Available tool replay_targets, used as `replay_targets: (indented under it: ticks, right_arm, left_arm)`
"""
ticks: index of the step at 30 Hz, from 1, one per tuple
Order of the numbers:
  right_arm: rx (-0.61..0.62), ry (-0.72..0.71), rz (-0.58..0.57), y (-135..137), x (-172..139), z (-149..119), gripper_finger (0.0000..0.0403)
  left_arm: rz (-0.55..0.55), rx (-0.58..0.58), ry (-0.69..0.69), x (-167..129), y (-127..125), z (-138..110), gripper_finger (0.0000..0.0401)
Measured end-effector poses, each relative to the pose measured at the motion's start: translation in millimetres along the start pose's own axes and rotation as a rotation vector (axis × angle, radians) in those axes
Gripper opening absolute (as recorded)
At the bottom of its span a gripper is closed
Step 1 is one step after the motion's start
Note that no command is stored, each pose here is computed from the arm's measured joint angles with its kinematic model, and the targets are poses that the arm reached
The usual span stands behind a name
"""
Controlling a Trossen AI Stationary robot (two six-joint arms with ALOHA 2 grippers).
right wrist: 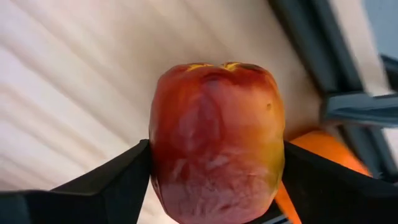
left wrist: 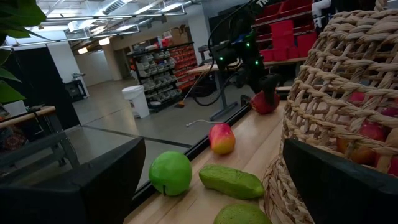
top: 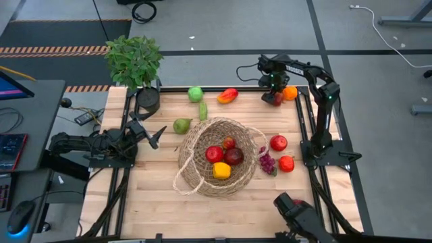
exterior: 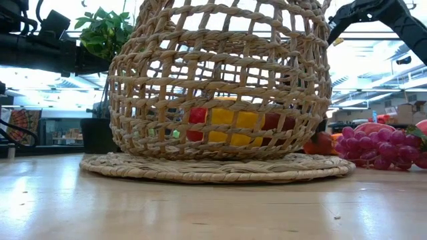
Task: Build produce basket
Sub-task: Put the top red apple into the woven basket
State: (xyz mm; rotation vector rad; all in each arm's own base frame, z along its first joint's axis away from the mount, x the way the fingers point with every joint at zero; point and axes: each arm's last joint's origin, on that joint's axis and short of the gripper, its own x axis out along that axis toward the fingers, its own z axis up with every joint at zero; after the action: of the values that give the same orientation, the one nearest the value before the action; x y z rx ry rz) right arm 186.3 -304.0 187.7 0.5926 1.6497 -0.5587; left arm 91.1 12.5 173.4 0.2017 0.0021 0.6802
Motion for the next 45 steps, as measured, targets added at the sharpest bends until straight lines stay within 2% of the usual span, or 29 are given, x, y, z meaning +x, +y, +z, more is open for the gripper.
replay_targets:
  ticks: [3, 8, 15, 31, 36, 40, 45]
  right_arm:
    - [0.007, 0.014, 0.036, 8, -2, -1, 0.0329]
    - [0.049, -0.048, 0.126, 24, -18, -4, 0.0330]
    - [0.125, -0.195, 0.330, 54, -66, -26, 0.0330]
    - [0.299, -0.753, 0.752, 117, -193, -107, 0.0331]
    - [0.247, -0.909, 0.920, 142, -224, -123, 0.0331]
    - [0.147, -1.022, 1.059, 164, -245, -134, 0.0332]
    - [0.024, -1.075, 1.224, 193, -263, -144, 0.0332]
  left_arm:
    - [0.000, 0.000, 0.000, 0, 0, 0, 0.0388]
    - [0.000, 0.000, 0.000, 0, 0, 0, 0.0388]
    - [0.000, 0.000, 0.000, 0, 0, 0, 0.0388]
    - [0.000, 0.000, 0.000, 0, 0, 0, 0.0388]
    - [0.000, 0.000, 0.000, 0, 0, 0, 0.0388]
    - [0.000, 0.000, 0.000, 0, 0, 0, 0.0388]
    - [0.000, 0.000, 0.000, 0, 0, 0, 0.0388]
